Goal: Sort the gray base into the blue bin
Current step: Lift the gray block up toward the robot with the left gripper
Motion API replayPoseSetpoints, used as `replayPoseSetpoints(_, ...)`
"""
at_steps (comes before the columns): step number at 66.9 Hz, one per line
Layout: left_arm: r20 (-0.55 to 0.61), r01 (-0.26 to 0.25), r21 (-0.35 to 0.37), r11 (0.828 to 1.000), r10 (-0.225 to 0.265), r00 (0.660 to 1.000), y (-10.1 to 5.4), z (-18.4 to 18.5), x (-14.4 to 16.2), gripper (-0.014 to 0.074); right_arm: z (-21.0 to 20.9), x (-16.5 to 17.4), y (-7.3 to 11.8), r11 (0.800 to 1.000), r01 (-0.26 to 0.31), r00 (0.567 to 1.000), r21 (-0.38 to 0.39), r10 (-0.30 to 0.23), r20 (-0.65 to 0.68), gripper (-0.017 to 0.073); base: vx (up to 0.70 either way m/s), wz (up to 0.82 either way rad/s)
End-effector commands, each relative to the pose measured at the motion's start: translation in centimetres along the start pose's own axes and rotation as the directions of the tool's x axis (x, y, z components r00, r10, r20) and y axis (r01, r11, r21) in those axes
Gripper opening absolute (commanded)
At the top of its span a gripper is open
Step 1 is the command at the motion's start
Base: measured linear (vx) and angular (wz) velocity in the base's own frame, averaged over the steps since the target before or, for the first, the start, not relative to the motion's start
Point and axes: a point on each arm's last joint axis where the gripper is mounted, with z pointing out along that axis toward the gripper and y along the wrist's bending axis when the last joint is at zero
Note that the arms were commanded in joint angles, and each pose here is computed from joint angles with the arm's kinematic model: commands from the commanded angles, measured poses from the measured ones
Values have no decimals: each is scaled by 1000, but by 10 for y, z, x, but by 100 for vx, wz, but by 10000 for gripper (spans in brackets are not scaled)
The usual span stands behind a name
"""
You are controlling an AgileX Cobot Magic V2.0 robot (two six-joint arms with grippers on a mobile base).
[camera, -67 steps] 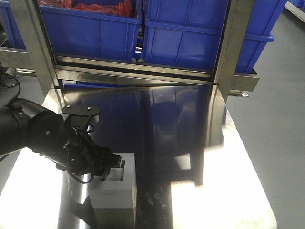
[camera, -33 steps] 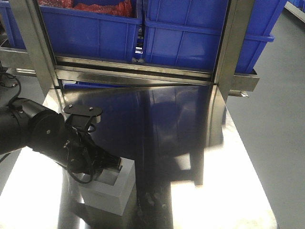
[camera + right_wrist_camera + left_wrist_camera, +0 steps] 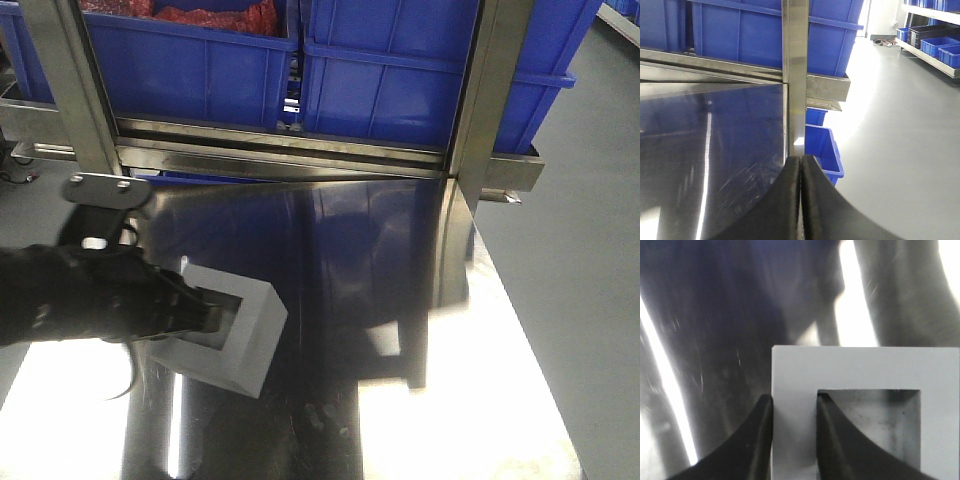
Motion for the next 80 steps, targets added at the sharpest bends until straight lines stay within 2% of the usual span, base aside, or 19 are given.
replayPoseSetpoints(1,244,-26,53,998,12,970,-3,-35,-7,-8,0,-6,0,1000,20,996,5,-20,83,-5,0,0)
replayPoseSetpoints(16,449,-69,82,994,25,893,6,-77,27,-8,0,-6,0,1000,20,996,5,-20,83,-5,0,0)
replayPoseSetpoints(23,534,-90,91,992,28,845,12,-96,48,-8,0,-6,0,1000,20,996,5,-20,83,-5,0,0)
replayPoseSetpoints(31,612,-102,108,989,15,791,18,-110,73,-8,0,-6,0,1000,20,996,5,-20,82,-5,0,0)
replayPoseSetpoints(37,647,-125,96,988,33,762,22,-115,91,-8,0,-6,0,1000,20,996,5,-20,82,-5,0,0)
replayPoseSetpoints(43,660,-142,81,987,54,749,26,-114,106,-8,0,-6,0,1000,20,996,5,-20,82,-5,0,0)
replayPoseSetpoints(55,707,-140,100,985,28,707,29,-119,119,-8,0,-6,0,1000,20,996,5,-20,82,-5,0,0)
replayPoseSetpoints(80,703,-139,98,985,30,710,29,-119,120,-8,0,-6,0,1000,20,997,4,-20,80,-5,0,0)
